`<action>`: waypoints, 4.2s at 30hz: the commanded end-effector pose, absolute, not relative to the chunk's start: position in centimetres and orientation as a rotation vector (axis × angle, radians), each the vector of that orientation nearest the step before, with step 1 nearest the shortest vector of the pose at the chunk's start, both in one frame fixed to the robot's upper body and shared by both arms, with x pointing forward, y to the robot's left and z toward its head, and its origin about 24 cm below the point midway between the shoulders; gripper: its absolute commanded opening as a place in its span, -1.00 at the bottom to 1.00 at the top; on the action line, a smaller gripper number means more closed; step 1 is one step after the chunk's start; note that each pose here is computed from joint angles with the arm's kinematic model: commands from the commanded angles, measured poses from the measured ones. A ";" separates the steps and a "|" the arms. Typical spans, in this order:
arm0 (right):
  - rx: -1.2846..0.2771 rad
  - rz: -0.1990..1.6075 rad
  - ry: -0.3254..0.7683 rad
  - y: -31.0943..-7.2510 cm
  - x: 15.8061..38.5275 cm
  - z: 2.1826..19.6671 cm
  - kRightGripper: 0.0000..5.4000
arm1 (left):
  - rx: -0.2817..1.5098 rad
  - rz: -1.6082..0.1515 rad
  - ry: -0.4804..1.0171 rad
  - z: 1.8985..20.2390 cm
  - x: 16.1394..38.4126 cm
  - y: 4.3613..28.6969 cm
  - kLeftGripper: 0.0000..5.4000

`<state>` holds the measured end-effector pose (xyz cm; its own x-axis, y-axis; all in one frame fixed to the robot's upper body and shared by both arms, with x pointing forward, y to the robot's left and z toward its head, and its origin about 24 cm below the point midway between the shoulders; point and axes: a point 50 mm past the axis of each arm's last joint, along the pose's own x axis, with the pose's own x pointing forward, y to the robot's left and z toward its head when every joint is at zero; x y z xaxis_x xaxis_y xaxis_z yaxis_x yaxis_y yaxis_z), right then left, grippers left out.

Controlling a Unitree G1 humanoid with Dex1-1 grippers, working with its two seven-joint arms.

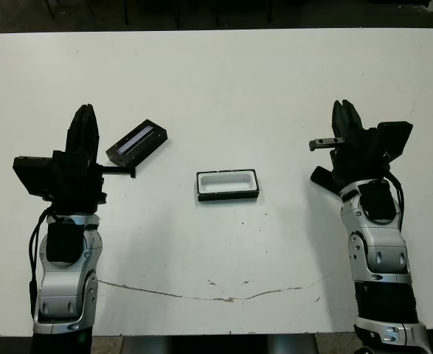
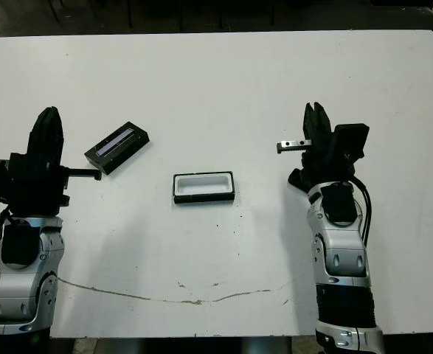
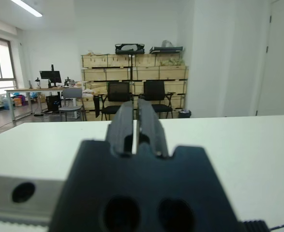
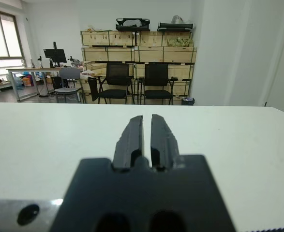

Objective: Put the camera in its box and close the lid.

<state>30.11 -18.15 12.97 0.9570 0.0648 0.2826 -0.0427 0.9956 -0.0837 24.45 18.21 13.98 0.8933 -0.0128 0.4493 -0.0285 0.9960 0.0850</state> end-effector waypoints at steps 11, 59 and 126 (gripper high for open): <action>-0.156 0.171 -0.216 -18.8 29.7 12.0 -1.00 | 0.105 -0.002 -0.406 12.6 24.8 18.2 -1.00; -0.028 0.771 0.300 -29.4 26.8 13.0 0.99 | 0.136 0.014 -0.380 12.0 23.5 18.9 -1.00; -0.199 0.747 0.478 -28.9 25.4 8.5 -0.06 | 0.121 0.015 -0.372 11.8 23.1 19.3 -1.00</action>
<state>25.60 -28.53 8.96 0.6455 0.6109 -0.4583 -0.6900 0.7238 -0.0070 23.38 18.97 12.43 0.9173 -0.0144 0.3979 -0.0304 0.9939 0.1061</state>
